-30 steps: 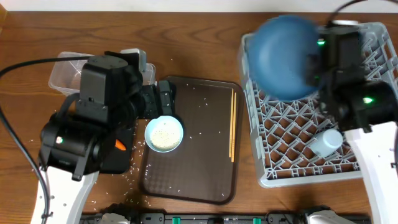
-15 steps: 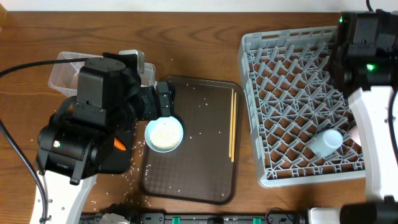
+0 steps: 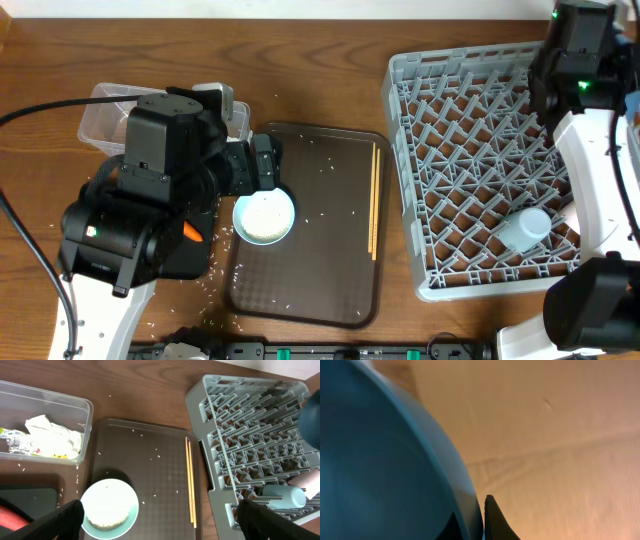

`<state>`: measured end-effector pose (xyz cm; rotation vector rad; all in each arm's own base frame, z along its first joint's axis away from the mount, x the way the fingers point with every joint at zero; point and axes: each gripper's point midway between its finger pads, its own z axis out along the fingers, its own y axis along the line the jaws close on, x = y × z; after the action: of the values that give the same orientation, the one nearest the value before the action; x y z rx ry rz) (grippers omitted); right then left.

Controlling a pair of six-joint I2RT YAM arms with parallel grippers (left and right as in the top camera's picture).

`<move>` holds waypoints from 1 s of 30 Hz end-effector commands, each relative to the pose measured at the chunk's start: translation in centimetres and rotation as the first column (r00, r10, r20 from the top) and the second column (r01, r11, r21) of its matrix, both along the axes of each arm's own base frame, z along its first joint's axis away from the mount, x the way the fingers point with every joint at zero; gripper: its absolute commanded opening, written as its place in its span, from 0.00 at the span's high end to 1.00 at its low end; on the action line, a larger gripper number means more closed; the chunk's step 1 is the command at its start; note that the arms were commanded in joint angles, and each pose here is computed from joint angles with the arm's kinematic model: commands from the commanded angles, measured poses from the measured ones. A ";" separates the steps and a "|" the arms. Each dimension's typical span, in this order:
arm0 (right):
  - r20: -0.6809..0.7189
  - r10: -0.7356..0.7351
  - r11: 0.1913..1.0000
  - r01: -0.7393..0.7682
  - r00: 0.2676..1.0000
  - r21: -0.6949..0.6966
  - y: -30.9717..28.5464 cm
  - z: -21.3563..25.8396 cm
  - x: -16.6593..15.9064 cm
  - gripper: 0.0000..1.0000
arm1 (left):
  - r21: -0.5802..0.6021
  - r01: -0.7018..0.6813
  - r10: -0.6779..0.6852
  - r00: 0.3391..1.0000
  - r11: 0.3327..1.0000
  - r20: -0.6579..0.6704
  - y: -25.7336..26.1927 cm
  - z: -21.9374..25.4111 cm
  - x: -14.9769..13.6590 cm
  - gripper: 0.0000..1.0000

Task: Sort waste into correct bins and load items into the dishwasher rack
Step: 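Carry the blue plate with the right gripper over the rack, then lower the blue plate upright into the rack and release with right gripper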

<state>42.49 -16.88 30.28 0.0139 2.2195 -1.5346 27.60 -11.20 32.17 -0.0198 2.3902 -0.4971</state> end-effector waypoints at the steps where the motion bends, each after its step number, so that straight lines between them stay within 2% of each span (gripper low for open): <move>1: -0.153 0.163 0.986 -0.165 0.975 -0.003 1.5 -0.5 1.7 0.99 | -0.003 0.008 -0.008 1.000 1.000 0.021 0.0 0.8 -0.1 0.02; 10: -0.110 0.130 0.991 -0.130 0.985 0.010 0.6 -0.8 1.7 0.99 | 0.002 0.008 -0.008 1.000 1.000 0.007 0.0 0.5 -0.3 0.02; 18: -0.181 0.053 0.998 -0.058 0.982 -0.022 -0.5 -3.3 1.9 0.99 | 0.009 0.008 -0.008 1.000 1.000 -0.018 0.1 0.0 -0.8 0.02; 30: -0.174 0.034 0.999 -0.039 0.984 -0.024 -1.3 -3.8 2.1 0.99 | 0.016 0.007 -0.007 0.999 1.000 -0.037 0.3 -0.3 -1.1 0.02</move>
<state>44.73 -17.25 26.59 -0.2118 2.3143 -1.5770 26.56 -10.88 31.12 -0.0266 2.4527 -0.4804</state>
